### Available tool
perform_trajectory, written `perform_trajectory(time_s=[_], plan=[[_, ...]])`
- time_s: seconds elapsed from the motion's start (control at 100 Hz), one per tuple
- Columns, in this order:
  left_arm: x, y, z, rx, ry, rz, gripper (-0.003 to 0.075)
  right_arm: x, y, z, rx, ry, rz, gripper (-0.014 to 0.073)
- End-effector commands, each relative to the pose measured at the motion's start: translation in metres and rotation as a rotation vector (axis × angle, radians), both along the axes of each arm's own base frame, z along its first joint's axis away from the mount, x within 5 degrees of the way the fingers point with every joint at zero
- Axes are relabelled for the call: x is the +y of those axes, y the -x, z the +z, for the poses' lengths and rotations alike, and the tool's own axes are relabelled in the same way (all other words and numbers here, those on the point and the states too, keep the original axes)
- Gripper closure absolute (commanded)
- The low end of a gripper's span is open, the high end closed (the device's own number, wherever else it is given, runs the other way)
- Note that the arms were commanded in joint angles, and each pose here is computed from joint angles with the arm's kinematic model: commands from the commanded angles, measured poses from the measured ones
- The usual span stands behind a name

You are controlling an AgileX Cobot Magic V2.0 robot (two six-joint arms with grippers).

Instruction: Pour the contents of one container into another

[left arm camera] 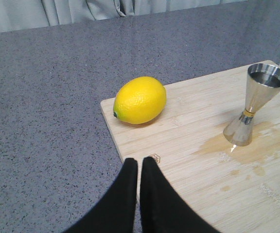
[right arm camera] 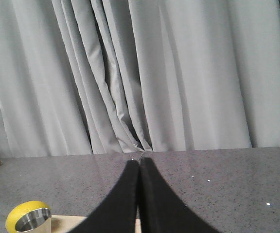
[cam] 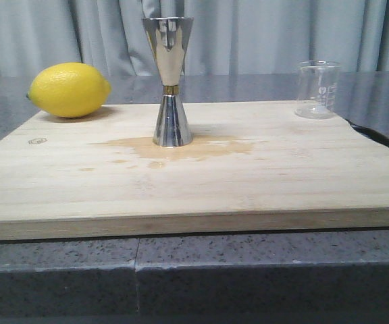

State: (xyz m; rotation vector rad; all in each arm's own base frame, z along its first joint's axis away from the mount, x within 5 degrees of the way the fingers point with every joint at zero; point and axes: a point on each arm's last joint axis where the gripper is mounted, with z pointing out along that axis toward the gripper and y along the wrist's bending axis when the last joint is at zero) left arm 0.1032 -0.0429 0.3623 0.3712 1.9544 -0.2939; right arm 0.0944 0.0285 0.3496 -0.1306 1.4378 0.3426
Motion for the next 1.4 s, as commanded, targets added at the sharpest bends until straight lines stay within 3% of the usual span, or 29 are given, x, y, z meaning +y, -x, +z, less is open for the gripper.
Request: perform_trajectory(time_s=[0.0, 0.29, 0.71, 0.95, 1.39], plan=[[0.000, -0.001, 0.015, -0.093, 0.051, 0.008, 0.0739, -0.002, 0.001, 0.011, -0.030, -0.008, -0.015, 0.0666], [0.009, 0.009, 0.002, -0.121, 0.039, 0.061, 0.0739, -0.002, 0.001, 0.011, -0.030, -0.008, -0.017, 0.0666], [0.035, 0.045, -0.099, -0.433, 0.093, 0.274, 0.0739, -0.002, 0.001, 0.011, -0.030, -0.008, -0.017, 0.0666], [0.039, 0.052, -0.140, -0.509, 0.092, 0.321, 0.0739, -0.002, 0.001, 0.011, -0.030, -0.008, -0.017, 0.0666], [0.039, 0.050, -0.150, -0.516, 0.075, 0.323, 0.0739, -0.002, 0.001, 0.011, -0.030, -0.009, -0.019, 0.0666]])
